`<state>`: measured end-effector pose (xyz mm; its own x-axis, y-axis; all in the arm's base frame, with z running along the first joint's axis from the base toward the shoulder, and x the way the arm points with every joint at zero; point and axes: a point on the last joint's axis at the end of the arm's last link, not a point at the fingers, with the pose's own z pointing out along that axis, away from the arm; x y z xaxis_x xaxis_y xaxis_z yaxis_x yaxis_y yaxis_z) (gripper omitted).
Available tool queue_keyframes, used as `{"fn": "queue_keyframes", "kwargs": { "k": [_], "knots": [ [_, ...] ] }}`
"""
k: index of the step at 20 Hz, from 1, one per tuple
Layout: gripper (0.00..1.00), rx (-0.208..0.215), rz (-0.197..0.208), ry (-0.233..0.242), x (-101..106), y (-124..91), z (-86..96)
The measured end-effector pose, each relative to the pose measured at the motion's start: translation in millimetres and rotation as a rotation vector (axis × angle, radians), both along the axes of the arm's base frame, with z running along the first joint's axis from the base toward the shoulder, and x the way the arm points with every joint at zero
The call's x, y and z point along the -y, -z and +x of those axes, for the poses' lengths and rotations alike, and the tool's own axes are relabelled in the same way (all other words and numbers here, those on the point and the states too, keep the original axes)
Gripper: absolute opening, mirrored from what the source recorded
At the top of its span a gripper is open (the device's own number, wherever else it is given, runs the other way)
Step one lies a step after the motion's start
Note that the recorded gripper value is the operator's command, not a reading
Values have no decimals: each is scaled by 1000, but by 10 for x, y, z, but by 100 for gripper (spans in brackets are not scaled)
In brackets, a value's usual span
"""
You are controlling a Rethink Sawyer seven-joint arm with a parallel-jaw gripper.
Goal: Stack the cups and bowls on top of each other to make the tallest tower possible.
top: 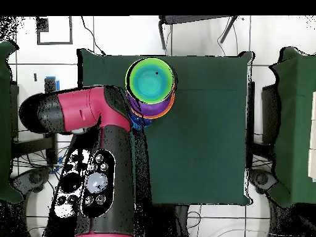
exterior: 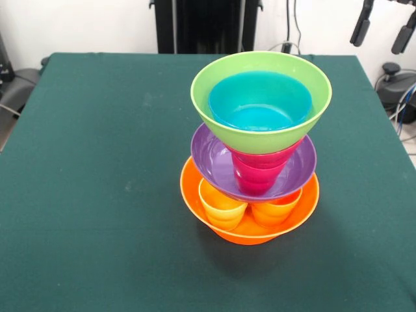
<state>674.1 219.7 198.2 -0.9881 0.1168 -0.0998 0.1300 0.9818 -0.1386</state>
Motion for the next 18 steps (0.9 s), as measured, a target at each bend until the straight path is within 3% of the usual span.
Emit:
{"fn": "queue_keyframes", "kwargs": {
  "k": [10,18],
  "knots": [
    [100,28,2,11,32,-199,15],
    [100,13,-21,16,86,-177,-185]
  ]
}}
